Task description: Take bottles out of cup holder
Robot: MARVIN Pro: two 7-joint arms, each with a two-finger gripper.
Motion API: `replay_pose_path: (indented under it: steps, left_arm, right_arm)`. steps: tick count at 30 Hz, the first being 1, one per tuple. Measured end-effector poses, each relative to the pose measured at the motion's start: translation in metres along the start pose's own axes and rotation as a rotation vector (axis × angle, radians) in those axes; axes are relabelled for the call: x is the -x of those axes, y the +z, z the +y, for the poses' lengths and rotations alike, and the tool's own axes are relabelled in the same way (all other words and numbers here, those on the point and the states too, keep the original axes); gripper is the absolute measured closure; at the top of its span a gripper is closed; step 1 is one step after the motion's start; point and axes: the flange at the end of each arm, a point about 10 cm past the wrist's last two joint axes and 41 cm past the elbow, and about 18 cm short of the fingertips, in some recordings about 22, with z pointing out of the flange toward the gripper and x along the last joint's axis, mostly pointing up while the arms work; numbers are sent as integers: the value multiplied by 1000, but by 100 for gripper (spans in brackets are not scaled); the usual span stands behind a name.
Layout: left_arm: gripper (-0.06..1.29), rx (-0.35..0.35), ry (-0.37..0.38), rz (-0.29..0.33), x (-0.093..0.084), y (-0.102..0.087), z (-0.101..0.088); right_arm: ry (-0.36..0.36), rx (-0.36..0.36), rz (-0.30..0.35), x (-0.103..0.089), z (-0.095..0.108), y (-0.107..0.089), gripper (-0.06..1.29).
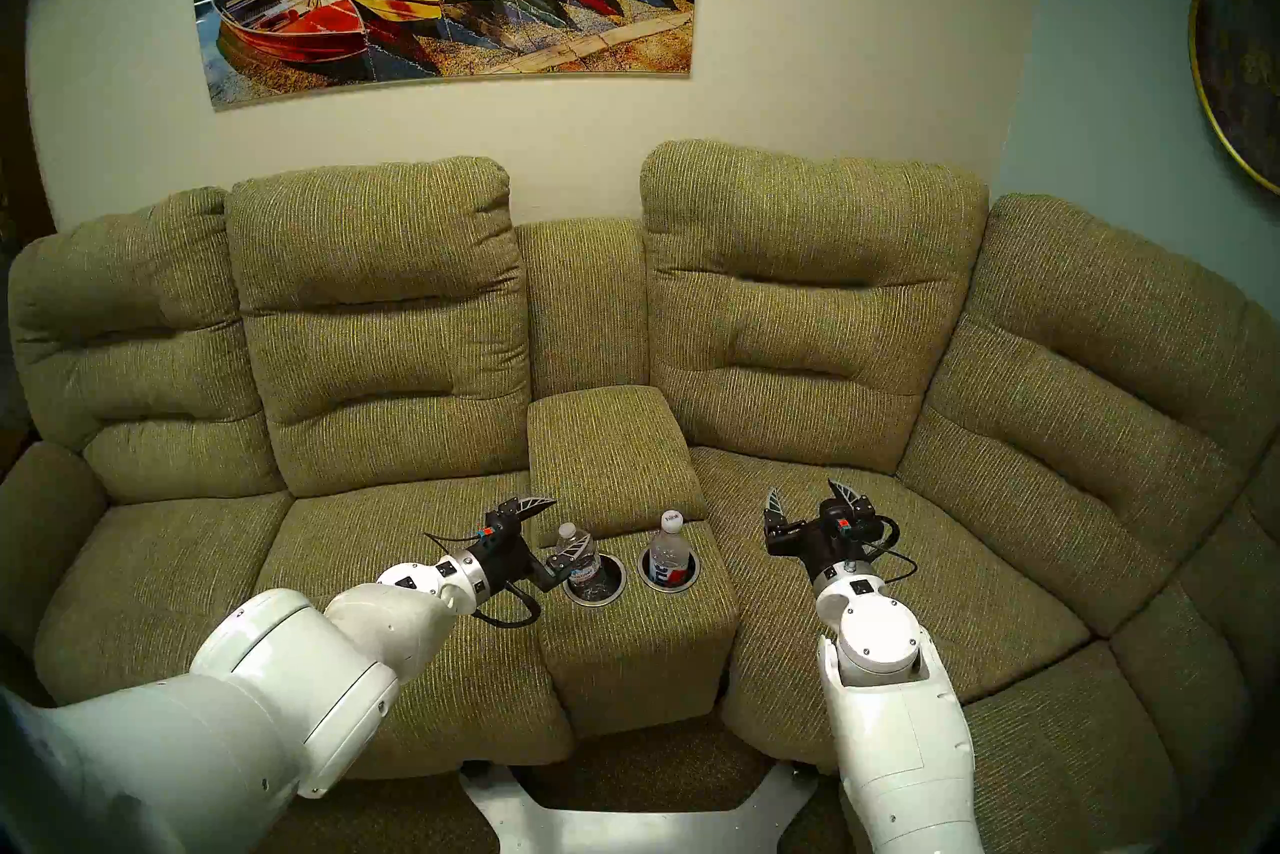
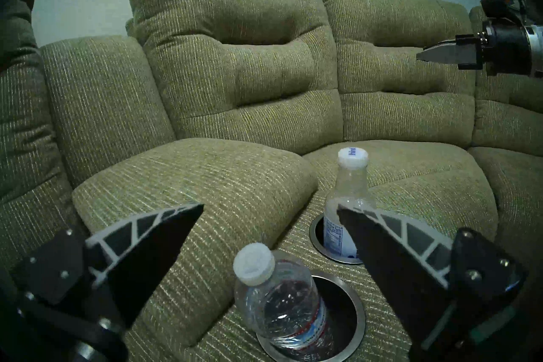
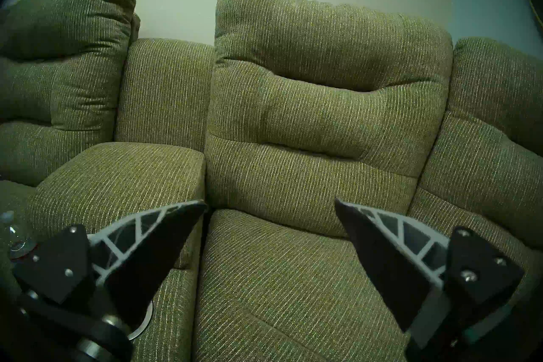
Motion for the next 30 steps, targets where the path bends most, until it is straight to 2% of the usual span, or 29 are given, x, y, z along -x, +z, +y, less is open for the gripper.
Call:
replay_pose_path:
  steps: [11, 30]
  left_arm:
    - [-4, 0, -1, -70, -5, 15, -2]
    - [-4, -53, -22, -146, -5, 25, -5]
  right_arm:
    - [0, 0, -1, 0, 0, 0, 0]
    - [1, -1, -3, 1, 0, 0, 0]
